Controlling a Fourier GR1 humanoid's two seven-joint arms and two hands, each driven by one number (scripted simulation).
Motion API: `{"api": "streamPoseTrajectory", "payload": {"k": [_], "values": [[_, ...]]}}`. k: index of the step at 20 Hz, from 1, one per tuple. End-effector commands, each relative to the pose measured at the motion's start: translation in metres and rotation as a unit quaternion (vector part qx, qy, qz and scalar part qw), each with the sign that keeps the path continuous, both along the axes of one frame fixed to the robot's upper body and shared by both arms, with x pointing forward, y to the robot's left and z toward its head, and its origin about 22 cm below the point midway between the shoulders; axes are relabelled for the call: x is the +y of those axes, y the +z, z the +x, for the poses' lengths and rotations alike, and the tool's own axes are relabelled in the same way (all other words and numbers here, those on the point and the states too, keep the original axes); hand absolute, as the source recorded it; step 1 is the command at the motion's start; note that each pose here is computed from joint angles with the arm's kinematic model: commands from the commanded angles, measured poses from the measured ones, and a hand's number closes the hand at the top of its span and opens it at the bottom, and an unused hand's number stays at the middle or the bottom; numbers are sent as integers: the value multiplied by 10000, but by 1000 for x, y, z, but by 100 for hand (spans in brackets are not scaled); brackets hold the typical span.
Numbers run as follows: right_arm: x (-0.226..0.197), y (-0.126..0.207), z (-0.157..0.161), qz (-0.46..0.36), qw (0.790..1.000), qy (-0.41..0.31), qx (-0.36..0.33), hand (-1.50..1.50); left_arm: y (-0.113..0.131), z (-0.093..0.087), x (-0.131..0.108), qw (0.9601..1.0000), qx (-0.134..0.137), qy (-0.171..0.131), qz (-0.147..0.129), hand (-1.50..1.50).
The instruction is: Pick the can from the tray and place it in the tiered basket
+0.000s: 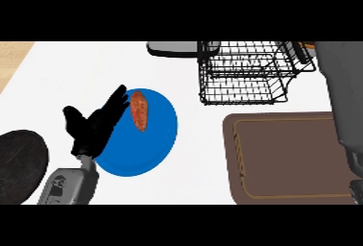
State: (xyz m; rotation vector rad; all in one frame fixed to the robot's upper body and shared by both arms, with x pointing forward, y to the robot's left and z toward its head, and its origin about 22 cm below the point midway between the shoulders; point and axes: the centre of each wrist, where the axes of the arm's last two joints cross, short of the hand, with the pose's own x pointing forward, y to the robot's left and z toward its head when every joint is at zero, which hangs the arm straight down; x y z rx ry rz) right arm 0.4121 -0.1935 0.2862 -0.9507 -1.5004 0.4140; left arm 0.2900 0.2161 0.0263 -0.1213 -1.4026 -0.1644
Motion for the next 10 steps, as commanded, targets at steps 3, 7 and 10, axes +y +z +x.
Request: {"api": "streamPoseTrajectory", "payload": {"k": [3, 7, 10], "values": [[17, -20, 31, 474, 9988, 29, 104, 150, -2, -5, 15, 10000, -48, 79, -2, 0], [29, -44, 39, 1793, 9829, 390, -155, -150, -1, -6, -6, 10000, 19, -63, -43, 0], [41, -53, 48, 1834, 9793, 810, -288, -150, 5, 3, 2, 9999, -44, -83, -42, 0]]}}
